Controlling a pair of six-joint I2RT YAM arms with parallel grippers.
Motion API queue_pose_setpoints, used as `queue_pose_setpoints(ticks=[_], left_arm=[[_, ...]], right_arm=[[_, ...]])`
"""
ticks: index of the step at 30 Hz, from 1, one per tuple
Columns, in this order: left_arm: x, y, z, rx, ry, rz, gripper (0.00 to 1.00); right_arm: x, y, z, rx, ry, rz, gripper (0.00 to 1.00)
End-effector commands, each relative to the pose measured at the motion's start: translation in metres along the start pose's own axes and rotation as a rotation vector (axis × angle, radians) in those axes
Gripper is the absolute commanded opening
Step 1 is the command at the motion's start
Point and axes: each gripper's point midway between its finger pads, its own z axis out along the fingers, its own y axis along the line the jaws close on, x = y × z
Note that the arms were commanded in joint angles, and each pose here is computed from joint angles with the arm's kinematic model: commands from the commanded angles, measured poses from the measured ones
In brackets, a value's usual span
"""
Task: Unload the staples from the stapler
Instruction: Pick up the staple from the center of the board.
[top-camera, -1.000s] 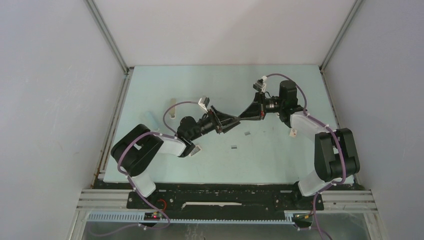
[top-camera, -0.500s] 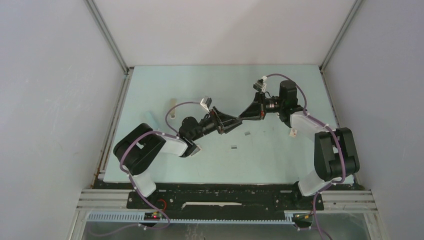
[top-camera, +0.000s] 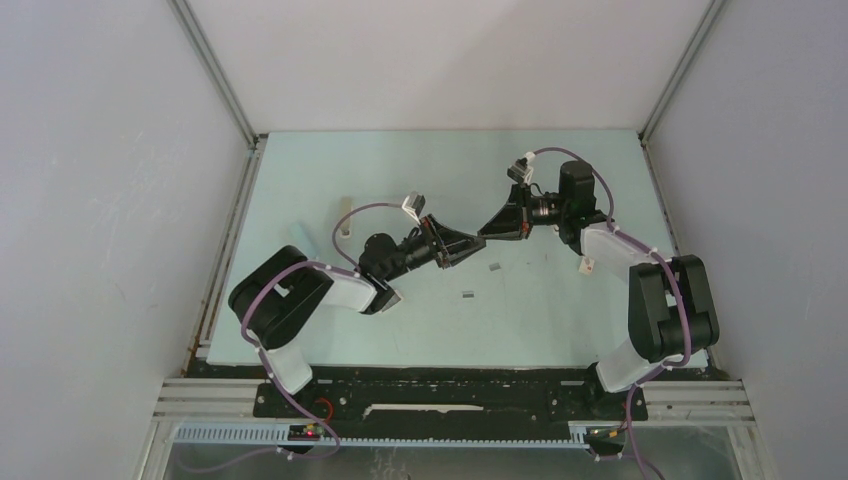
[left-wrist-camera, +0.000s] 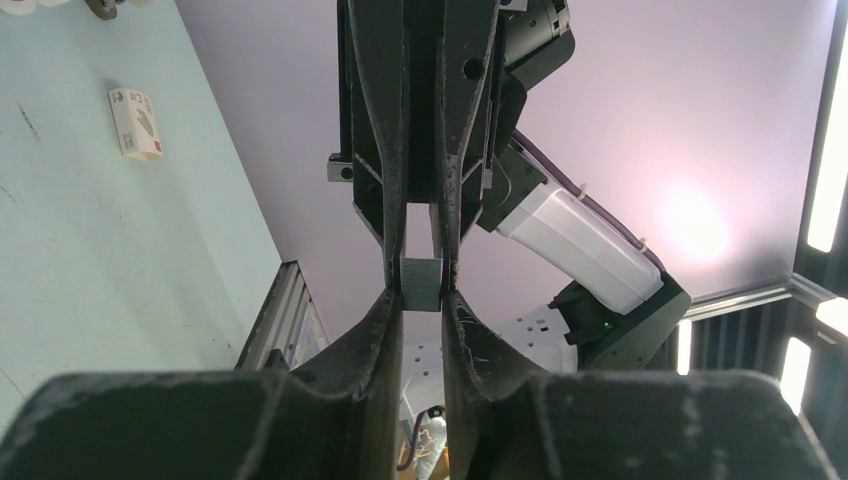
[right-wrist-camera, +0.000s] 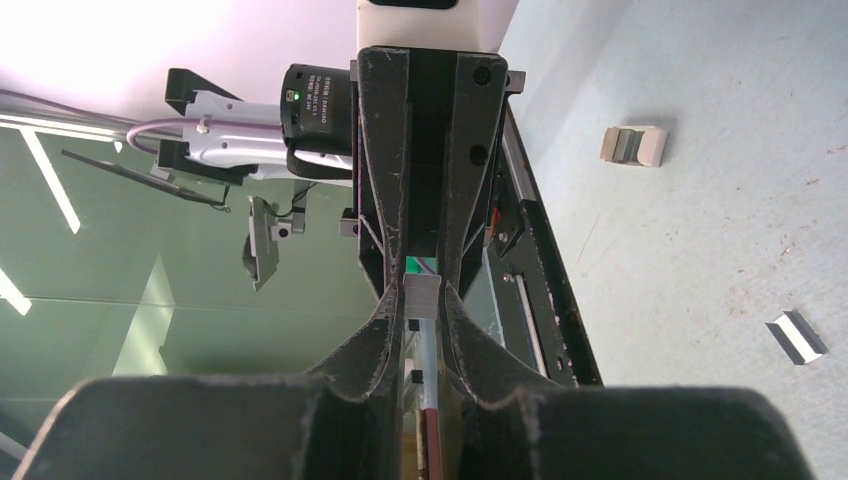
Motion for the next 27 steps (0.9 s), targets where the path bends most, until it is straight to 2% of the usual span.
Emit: queue_pose_setpoints(ticks=[1,7,13,20,27], left_arm=[[-0.0004,-0.0205,0.0078,0.072,0.010,0.027,0.21],[0.0003,-0.0205,0.0066,0.072,0.011,0.028,0.16],[0.0018,-0.0196,0.0051,0.070,0.016,0.027,0.15],[0.0023,-0.0182,0.0048,0.067,0.019,0.025,0.14],[0.0043,-0.0154,0.0051,0.062,0.030,0.015,0.14]], right_arm=[[0.0044,0.0045,0.0013,-0.013,0.017,-0.020,0.20],[0.0036,0.0057,0.0007,-0.017,0.016,-0.028,0.26],[0.0013,0.0089,-0.0016,-0.022,0.010,-0.037,0.39],[-0.0010,0.0119,-0.0040,-0.023,0.001,-0.043,0.45],[-0.0037,0.0099,-0.0045,-0.019,-0.010,-0.041,0.45]])
